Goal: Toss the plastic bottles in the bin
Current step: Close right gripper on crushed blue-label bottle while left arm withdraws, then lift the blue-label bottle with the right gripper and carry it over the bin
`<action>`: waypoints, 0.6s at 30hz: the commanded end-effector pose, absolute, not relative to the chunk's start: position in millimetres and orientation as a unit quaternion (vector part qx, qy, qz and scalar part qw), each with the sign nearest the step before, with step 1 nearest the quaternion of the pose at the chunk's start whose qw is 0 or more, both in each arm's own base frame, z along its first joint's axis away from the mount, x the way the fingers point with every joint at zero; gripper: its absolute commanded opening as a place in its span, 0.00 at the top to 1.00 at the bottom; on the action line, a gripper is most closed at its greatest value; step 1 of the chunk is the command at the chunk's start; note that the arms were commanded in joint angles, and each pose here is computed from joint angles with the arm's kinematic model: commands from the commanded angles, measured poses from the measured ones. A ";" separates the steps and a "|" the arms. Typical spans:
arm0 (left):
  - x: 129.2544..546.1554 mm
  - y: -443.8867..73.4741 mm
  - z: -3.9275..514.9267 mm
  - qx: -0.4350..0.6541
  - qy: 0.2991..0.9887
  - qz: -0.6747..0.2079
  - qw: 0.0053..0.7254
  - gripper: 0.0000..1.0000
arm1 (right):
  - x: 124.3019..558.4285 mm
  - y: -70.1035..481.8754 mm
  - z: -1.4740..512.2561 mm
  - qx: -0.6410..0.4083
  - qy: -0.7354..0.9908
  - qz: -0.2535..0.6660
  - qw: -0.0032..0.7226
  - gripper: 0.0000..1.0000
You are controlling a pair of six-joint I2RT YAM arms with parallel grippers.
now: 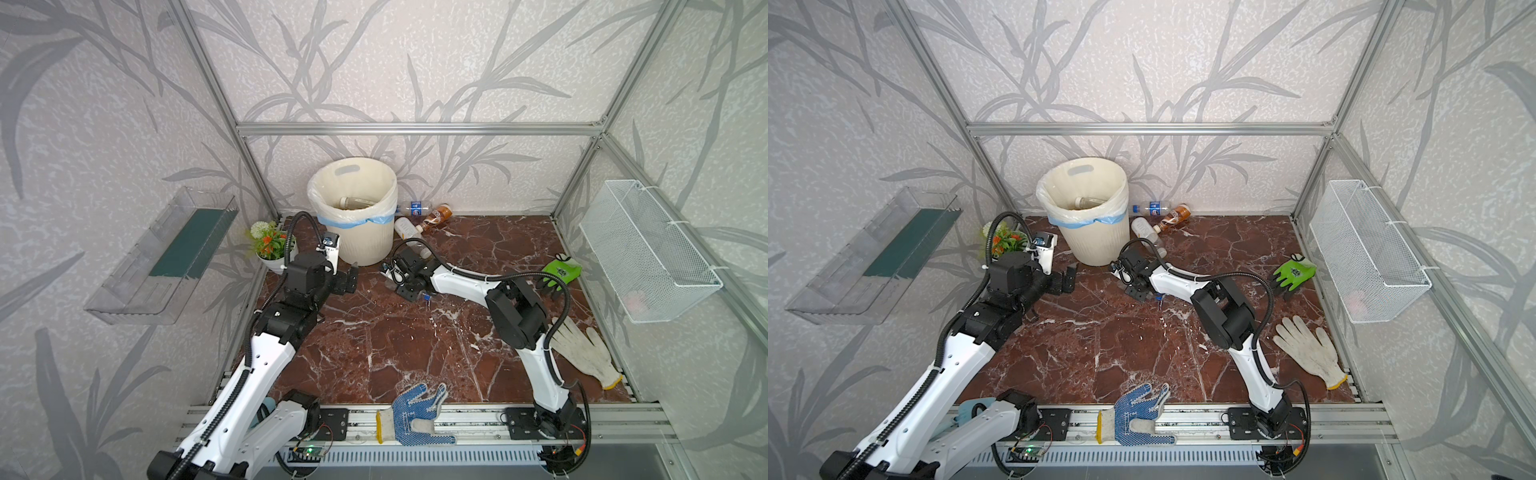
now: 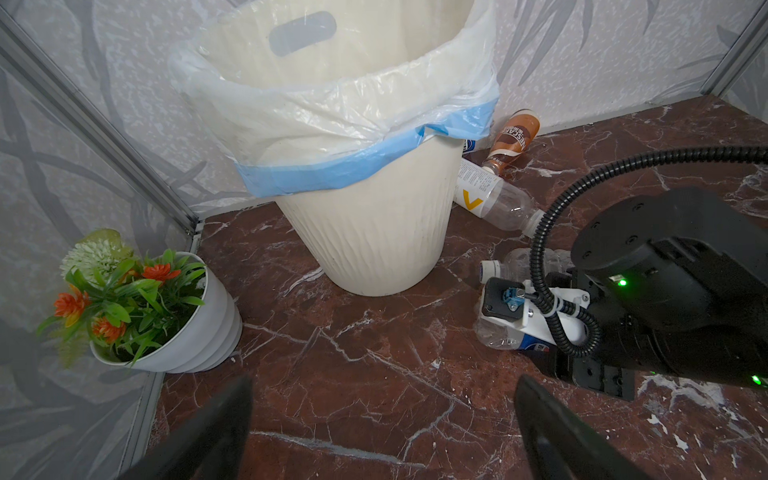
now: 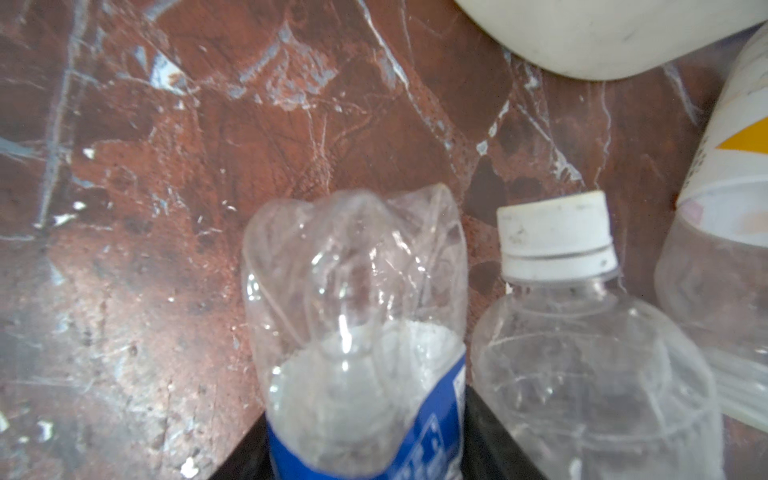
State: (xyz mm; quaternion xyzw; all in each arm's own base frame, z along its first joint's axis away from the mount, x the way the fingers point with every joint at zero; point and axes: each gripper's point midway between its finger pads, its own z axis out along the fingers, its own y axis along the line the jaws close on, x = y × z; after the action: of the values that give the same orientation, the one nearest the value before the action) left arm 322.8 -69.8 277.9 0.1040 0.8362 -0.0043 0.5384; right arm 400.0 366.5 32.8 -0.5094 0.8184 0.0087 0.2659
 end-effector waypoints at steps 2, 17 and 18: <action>323.4 -73.2 291.2 0.103 0.831 -0.020 0.546 0.03 | 390.5 367.4 57.1 -0.497 0.821 0.041 0.278 0.44; 323.6 -89.7 282.2 0.064 0.831 -0.099 0.544 0.04 | 373.3 334.7 160.3 -0.380 0.812 0.147 0.417 0.46; 323.5 -92.4 281.1 0.059 0.830 -0.111 0.543 0.04 | 372.4 332.0 164.5 -0.374 0.811 0.151 0.424 0.46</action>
State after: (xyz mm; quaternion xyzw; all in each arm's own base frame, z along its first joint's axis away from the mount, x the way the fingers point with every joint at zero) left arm 323.2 -84.9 277.2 0.0786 0.8380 -0.0705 0.5354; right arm 367.4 329.6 129.6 -0.4105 0.8267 0.1118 0.3683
